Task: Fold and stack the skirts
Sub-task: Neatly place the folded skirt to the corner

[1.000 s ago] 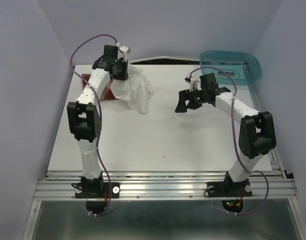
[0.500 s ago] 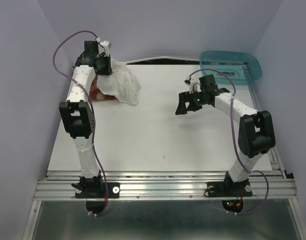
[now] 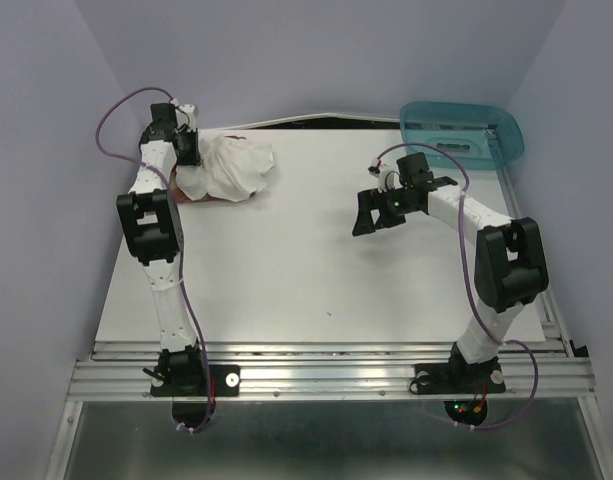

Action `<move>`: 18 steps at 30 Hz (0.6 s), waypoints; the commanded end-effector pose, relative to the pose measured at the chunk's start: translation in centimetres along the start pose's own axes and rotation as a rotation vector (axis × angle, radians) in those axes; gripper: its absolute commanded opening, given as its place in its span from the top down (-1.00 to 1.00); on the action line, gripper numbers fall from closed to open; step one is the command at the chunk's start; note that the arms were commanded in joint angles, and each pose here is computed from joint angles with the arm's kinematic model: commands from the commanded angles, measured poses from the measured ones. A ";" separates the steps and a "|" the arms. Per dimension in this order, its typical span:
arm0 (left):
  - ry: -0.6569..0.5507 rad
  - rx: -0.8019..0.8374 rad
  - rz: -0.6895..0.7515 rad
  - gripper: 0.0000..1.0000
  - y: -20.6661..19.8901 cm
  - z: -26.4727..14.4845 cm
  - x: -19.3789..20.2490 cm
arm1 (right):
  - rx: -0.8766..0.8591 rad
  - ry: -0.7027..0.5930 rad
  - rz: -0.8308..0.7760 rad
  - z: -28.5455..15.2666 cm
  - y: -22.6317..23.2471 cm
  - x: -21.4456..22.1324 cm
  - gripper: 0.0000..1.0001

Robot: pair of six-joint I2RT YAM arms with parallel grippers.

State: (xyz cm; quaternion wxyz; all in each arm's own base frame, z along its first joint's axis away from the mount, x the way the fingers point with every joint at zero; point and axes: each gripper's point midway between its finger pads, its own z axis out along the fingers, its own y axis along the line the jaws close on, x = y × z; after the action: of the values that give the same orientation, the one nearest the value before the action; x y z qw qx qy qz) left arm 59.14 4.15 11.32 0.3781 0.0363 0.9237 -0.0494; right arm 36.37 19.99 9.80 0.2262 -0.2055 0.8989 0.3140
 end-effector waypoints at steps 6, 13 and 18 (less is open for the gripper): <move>-0.140 -0.124 -0.001 0.99 4.8 2.2 -3.0 | -0.017 0.046 0.015 0.3 0.3 1.0 -1.00; -0.181 -0.160 0.007 0.21 5.2 0.2 -4.3 | -0.016 0.038 0.004 -0.1 0.5 0.7 -1.00; -0.257 -0.204 0.029 -0.19 5.5 -4.0 -7.7 | -0.017 0.028 -0.002 -0.4 0.8 0.4 -1.00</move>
State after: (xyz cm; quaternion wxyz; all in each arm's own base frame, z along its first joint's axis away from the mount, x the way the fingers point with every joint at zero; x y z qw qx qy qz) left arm 62.04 8.09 8.42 0.4056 0.0079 0.9140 0.0040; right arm 35.30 19.71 8.91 0.1961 -0.1978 0.9079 0.3131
